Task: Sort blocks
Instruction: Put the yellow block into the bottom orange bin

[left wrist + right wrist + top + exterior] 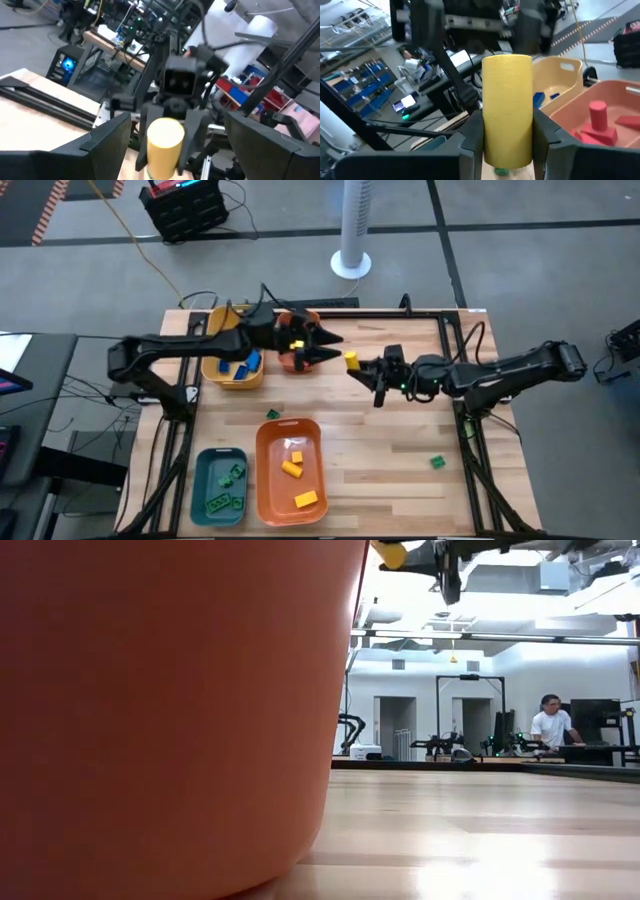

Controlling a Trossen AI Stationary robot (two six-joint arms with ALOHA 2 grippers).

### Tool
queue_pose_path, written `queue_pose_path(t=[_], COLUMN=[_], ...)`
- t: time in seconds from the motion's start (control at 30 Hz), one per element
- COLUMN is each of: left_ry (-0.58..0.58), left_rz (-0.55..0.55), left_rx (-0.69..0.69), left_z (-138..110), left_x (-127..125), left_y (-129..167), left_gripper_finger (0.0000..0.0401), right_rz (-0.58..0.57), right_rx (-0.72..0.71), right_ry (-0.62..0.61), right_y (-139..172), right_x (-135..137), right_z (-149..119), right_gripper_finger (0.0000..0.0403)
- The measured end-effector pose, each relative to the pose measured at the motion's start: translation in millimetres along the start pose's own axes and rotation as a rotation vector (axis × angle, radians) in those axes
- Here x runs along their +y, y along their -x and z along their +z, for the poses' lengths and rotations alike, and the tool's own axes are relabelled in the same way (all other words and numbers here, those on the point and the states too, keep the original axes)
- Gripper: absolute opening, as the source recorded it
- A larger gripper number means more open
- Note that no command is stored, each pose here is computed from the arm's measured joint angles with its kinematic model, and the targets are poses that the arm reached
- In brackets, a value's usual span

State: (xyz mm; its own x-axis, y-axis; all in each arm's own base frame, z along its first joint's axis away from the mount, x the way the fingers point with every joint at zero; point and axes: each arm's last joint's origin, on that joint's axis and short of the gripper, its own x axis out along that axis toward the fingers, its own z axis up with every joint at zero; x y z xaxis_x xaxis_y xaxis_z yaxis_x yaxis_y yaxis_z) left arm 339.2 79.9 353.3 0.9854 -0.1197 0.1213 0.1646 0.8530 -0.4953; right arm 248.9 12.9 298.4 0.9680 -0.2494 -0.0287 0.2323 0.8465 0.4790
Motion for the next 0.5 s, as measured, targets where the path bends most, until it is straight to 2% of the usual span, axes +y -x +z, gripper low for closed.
queue_pose_path(t=[0.23, 0.5], left_ry=[-0.071, -0.142], left_rz=[0.014, 0.165], left_rx=[-0.01, -0.08], left_z=[-8.6, -12.2], left_x=[-10.1, -17.6], left_y=[-25.1, -31.6], left_gripper_finger=[0.0317, 0.0317], right_rz=[-0.006, -0.054], right_rx=[-0.017, -0.059], right_ry=[0.023, 0.062], right_y=[-1.7, -1.6], right_x=[3.8, 5.4], right_z=[10.8, 15.8], right_gripper_finger=[0.0103, 0.0103])
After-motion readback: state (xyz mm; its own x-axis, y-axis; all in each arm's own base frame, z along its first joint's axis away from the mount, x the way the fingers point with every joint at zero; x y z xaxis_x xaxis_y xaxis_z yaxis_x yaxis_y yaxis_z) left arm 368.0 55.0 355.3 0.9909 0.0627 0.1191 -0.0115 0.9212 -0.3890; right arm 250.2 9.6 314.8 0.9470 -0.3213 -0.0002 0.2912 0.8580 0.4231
